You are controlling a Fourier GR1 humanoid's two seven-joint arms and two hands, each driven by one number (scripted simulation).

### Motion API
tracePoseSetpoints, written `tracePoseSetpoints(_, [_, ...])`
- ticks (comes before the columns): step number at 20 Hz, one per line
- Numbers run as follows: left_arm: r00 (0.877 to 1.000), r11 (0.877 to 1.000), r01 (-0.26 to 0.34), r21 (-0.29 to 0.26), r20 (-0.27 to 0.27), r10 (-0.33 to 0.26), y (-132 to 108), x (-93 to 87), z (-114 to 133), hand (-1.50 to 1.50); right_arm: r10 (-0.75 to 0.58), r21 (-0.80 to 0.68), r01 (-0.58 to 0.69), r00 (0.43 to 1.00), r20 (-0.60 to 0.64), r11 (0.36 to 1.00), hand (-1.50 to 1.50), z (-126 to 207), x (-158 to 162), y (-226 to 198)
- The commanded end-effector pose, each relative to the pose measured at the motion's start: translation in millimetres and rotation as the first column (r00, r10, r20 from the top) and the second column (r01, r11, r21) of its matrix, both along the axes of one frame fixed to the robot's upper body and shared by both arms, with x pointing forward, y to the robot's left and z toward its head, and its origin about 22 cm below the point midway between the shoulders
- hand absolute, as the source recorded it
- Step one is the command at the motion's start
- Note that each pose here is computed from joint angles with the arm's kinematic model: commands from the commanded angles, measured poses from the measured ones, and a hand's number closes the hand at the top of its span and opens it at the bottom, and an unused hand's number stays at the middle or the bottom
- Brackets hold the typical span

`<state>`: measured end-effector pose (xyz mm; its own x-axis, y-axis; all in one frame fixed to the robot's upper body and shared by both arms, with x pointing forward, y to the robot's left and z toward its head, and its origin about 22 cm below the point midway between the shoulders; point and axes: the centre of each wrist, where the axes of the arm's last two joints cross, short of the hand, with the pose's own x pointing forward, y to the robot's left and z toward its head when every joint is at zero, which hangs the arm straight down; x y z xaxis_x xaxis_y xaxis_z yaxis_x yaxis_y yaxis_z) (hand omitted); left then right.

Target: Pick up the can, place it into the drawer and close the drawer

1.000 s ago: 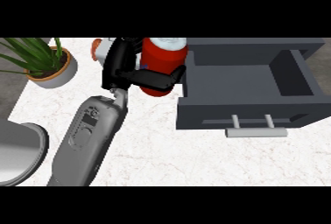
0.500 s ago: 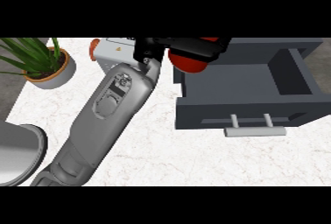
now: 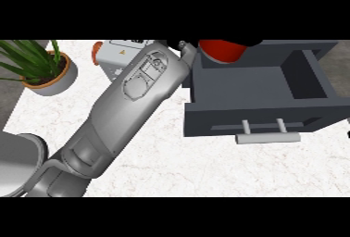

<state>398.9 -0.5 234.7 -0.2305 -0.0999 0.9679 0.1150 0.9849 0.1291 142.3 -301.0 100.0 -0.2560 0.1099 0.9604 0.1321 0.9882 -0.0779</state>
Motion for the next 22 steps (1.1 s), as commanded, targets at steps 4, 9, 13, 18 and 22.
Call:
tracePoseSetpoints(4, [1.0,0.999,-0.015,0.049,-0.01,0.015,-15.4,11.0,-4.5,1.5,0.009,0.0,-0.009,1.0,0.021,1.0,-1.5,14.7,6.8,-1.8])
tracePoseSetpoints(9, [1.0,0.997,-0.029,0.069,-0.011,0.029,-15.0,24.9,2.0,1.5,0.011,-0.018,-0.011,1.0,-0.002,1.0,-1.5,11.5,8.0,-8.8])
tracePoseSetpoints(13, [0.999,0.996,-0.039,0.079,-0.035,0.042,-20.5,26.4,8.8,1.5,0.007,0.001,-0.007,1.0,0.003,1.0,-1.5,7.5,25.5,-0.6])
tracePoseSetpoints(18, [0.998,0.99,-0.065,0.127,-0.002,0.066,-23.9,24.7,-5.9,1.5,0.035,-0.009,-0.035,0.999,0.024,0.999,-1.5,9.3,30.7,2.9])
tracePoseSetpoints(22, [0.995,0.987,-0.095,0.133,0.016,0.094,-16.6,28.5,-24.3,1.5,0.019,-0.007,-0.019,1.0,0.003,1.0,-1.5,-2.5,24.1,0.2])
